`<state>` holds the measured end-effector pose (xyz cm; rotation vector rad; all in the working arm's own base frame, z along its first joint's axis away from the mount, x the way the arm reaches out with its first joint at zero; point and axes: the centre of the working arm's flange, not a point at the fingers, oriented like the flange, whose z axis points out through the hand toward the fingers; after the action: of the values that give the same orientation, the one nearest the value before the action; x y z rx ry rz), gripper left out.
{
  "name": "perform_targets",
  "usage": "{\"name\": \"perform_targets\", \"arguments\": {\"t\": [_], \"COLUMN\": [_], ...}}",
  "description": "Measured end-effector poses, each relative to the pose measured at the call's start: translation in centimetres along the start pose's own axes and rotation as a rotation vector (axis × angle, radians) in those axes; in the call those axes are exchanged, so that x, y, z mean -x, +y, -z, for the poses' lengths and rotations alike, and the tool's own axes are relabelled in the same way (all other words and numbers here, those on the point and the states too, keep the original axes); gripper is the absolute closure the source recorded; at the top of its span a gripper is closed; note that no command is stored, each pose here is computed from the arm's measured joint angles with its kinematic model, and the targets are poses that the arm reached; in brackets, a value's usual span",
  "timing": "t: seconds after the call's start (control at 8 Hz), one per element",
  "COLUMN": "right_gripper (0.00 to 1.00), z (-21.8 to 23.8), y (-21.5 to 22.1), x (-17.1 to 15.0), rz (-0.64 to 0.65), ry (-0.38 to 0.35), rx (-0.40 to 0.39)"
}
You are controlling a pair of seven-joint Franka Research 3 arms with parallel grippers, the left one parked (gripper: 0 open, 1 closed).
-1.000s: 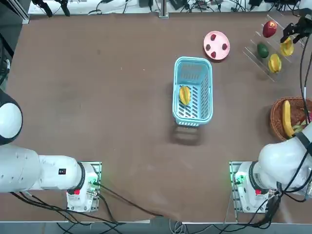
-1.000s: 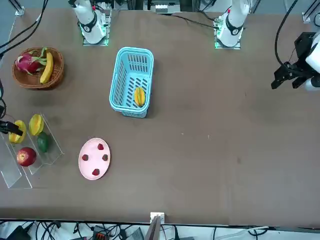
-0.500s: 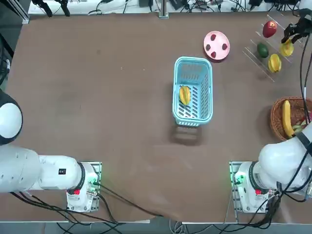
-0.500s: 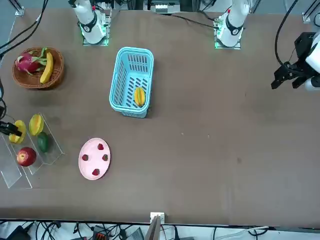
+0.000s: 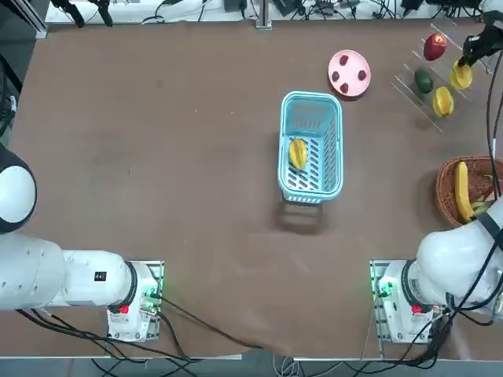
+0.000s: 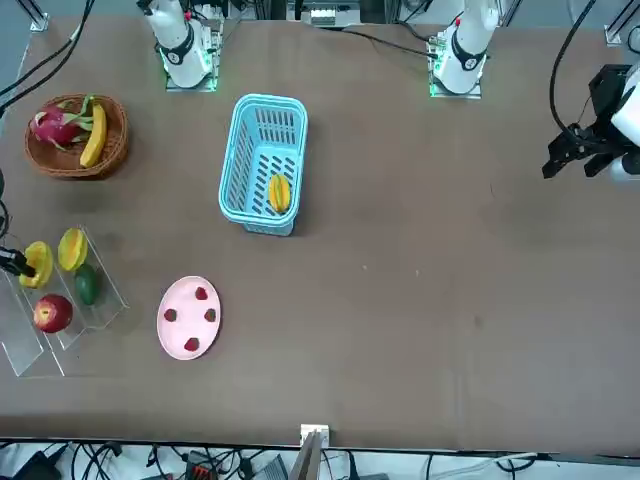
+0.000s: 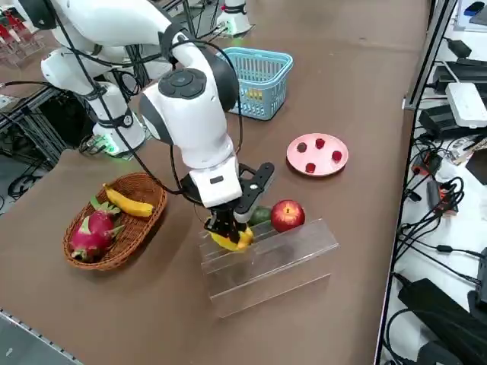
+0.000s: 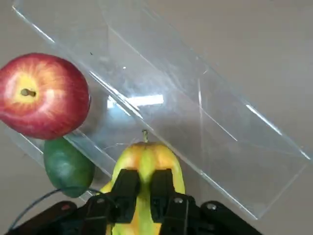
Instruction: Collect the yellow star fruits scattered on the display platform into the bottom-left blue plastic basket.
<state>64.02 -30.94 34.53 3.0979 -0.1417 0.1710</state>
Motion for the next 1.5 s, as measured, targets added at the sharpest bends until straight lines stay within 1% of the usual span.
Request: {"name": "perform_targets", "arguments": {"t": [0.25, 0.62, 0.75, 0.88, 1.0, 1.12, 1.25, 1.38, 1.5], "right_gripper": [0.82, 0.82, 0.84, 0.84, 0.84, 0.84, 0.84, 0.84, 0.84], "z": [1.2, 5.9, 7.4, 9.4, 12.0, 14.9, 17.6, 20.1, 21.5], "y": [0.0, -0.2, -1.4, -3.9, -8.1, -14.0, -21.3, -30.1, -37.9], "x": [-0.2, -0.9, -0.9, -1.0, -0.9, -0.5, 0.2, 1.6, 3.7], "rz": [0.005, 0.019, 0.010, -0.020, -0.064, -0.114, -0.166, -0.224, -0.271], "ry": [-0.045, -0.123, -0.160, -0.197, -0.246, -0.304, -0.343, -0.361, -0.363], "rx": [-0.015, -0.034, -0.048, -0.057, -0.061, -0.054, -0.028, 0.012, 0.047]}}
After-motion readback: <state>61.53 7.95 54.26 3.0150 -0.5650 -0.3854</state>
